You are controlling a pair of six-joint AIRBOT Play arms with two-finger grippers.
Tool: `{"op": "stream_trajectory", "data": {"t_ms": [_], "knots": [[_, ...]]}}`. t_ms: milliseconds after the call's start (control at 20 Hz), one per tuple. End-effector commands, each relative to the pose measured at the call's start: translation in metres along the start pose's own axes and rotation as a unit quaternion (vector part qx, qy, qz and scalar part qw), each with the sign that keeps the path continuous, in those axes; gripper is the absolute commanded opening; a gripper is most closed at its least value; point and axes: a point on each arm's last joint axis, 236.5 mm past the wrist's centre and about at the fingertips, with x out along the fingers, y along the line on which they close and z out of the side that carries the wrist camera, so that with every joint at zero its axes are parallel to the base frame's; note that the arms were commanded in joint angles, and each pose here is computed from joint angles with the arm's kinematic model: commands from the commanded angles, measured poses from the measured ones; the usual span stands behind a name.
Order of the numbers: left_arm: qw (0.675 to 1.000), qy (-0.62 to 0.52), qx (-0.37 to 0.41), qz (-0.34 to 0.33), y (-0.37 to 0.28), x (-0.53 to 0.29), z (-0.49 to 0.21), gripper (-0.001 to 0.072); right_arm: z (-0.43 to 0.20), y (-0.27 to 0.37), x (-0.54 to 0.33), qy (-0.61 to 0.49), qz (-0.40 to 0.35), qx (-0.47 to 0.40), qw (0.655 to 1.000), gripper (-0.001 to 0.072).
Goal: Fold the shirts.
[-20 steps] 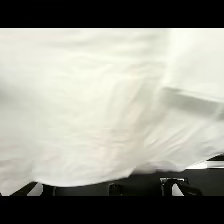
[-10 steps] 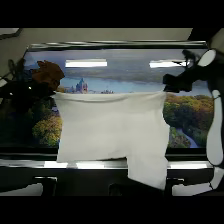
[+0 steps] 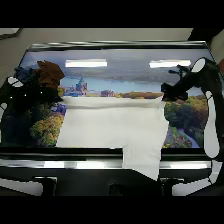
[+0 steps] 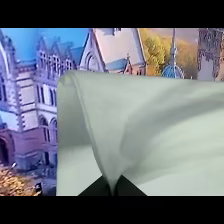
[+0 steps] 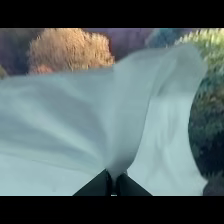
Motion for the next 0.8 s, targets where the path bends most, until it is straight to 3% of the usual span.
{"op": "stream_trajectory", "data": {"t_ms": [0, 250, 700, 750], "knots": [[0.998, 0.063, -0.001, 0.023, 0.021, 0.009, -0.026, 0.0031, -0.06, -0.005, 0.033, 0.111, -0.015, 0.004, 0.994, 0.0051], [0.99, 0.14, -0.018, 0.007, 0.027, 0.027, -0.057, 0.0031, -0.075, -0.004, 0.074, 0.12, -0.024, 0.028, 0.992, 0.0051], [0.988, 0.151, -0.009, 0.022, 0.038, 0.024, -0.063, 0.0033, -0.066, -0.018, 0.075, 0.097, -0.057, 0.049, 0.992, 0.0054], [0.988, 0.151, -0.01, 0.019, 0.036, 0.024, -0.063, 0.0094, -0.066, -0.015, 0.075, 0.098, -0.05, 0.051, 0.993, 0.0106]]}}
